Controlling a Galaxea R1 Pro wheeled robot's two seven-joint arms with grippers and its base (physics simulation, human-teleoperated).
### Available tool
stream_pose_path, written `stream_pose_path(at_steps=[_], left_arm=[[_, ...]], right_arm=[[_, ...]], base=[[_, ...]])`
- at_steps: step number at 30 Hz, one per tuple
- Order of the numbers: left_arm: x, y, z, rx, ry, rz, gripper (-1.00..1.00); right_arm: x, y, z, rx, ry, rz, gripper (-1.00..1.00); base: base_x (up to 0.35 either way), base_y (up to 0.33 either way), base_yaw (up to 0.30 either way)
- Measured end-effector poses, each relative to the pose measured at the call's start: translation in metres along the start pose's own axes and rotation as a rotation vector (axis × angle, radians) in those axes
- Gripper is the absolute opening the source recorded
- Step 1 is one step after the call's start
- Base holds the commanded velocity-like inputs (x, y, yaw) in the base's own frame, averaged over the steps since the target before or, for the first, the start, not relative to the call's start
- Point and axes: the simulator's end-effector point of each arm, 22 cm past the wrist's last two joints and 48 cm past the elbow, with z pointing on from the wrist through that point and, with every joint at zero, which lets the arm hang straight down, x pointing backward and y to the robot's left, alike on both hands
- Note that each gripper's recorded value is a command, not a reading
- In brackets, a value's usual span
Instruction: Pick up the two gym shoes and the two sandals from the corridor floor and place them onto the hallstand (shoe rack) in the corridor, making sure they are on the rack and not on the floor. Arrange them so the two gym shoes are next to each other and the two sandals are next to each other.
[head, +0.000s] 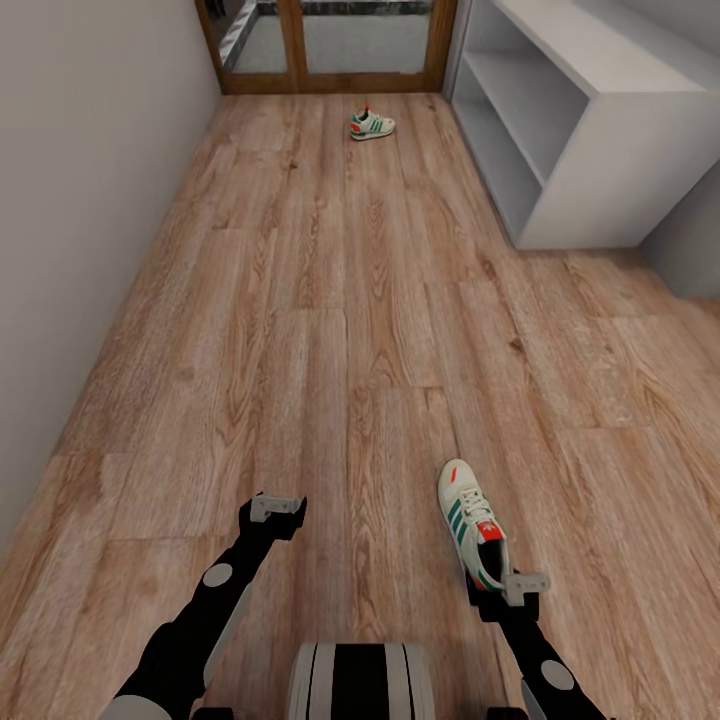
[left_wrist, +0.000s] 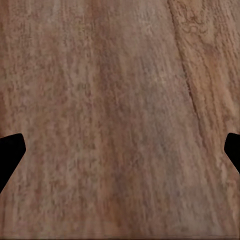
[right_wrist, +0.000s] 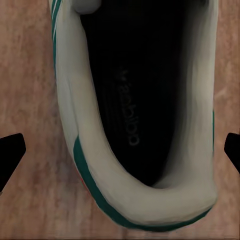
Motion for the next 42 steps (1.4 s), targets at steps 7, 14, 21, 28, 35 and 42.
stream_pose_path(at_steps=[7, 14, 21, 28, 35, 42], left_arm=[[0.018, 0.001, 0.004, 0.0, 0.031, -0.005, 1.0], [0.021, 0.001, 0.005, 0.0, 0.035, -0.006, 1.0], [0.02, 0.001, 0.005, 0.0, 0.033, -0.005, 1.0], [0.019, 0.001, 0.005, 0.0, 0.03, -0.004, 1.0], [0.018, 0.001, 0.005, 0.0, 0.03, -0.004, 1.0], [0.018, 0.001, 0.005, 0.0, 0.029, -0.005, 1.0]], right_arm=[[0.016, 0.001, 0.002, -0.001, 0.028, -0.001, 1.0], [0.018, 0.001, 0.002, -0.001, 0.033, -0.001, 1.0], [0.018, 0.001, 0.002, -0.001, 0.033, -0.001, 1.0], [0.018, 0.001, 0.002, -0.001, 0.032, -0.001, 1.0], [0.018, 0.001, 0.002, -0.001, 0.032, -0.001, 1.0], [0.018, 0.001, 0.002, -0.001, 0.032, -0.001, 1.0]], base=[[0.0, 0.0, 0.0], [0.0, 0.0, 0.0], [0.0, 0.0, 0.0], [0.0, 0.0, 0.0], [0.0, 0.0, 0.0], [0.081, 0.0, 0.0]])
